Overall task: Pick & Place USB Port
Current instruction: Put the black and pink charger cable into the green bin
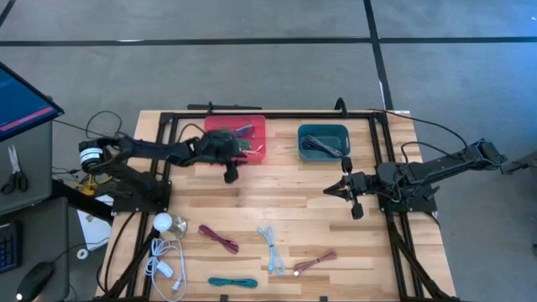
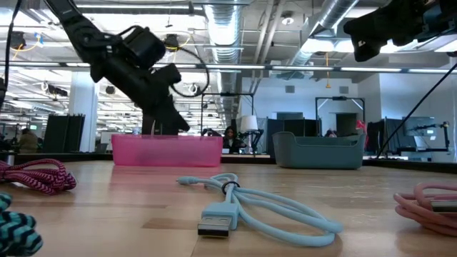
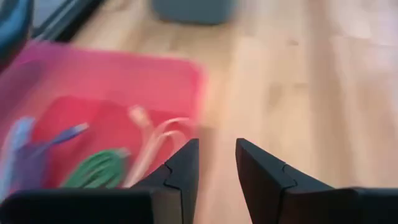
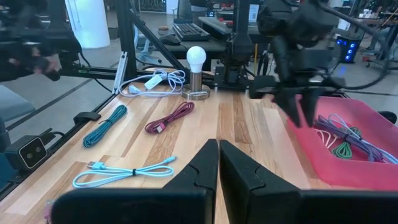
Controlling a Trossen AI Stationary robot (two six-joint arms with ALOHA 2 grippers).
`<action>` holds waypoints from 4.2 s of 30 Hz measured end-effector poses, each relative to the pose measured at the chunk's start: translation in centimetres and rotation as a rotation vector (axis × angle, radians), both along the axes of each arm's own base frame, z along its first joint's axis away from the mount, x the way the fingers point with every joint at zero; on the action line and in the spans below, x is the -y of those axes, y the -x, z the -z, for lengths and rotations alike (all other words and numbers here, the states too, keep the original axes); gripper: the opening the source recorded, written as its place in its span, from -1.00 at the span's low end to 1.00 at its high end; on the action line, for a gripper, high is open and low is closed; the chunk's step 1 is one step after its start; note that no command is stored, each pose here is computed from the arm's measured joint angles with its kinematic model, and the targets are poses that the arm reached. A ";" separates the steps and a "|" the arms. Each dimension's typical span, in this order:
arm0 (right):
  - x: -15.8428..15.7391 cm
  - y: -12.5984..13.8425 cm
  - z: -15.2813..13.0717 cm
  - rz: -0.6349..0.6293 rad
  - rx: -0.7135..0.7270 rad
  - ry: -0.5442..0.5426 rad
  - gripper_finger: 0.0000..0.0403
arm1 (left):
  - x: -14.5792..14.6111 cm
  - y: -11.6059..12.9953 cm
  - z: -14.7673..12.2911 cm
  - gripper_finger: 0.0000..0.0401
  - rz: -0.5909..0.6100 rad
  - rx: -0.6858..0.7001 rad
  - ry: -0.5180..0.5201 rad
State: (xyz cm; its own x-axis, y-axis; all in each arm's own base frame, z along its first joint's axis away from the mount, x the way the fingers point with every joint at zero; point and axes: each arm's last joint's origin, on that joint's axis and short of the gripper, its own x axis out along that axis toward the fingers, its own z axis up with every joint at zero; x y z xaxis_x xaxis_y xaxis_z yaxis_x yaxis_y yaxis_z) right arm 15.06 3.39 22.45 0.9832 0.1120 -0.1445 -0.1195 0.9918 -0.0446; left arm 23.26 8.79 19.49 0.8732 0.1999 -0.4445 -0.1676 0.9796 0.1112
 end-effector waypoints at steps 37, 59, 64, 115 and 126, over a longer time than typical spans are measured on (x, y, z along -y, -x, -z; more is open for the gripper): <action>0.0 0.0 0.0 0.000 0.000 0.000 -0.96 | 16.6 5.7 -4.3 -0.53 0.443 -0.030 0.405; 0.0 0.0 0.0 -0.001 0.001 0.007 -0.96 | 17.4 4.7 -5.8 -0.53 0.481 0.149 0.496; 0.0 0.0 0.0 -0.001 0.002 0.007 -0.96 | 18.1 4.3 -4.9 -0.53 0.492 0.095 0.487; 0.0 0.0 0.0 -0.001 0.001 0.007 -0.96 | 19.8 4.9 4.0 -0.08 0.256 -0.641 0.491; 0.0 0.0 0.0 -0.001 0.001 0.007 -0.96 | 19.6 4.9 4.2 -0.85 0.219 -0.641 0.454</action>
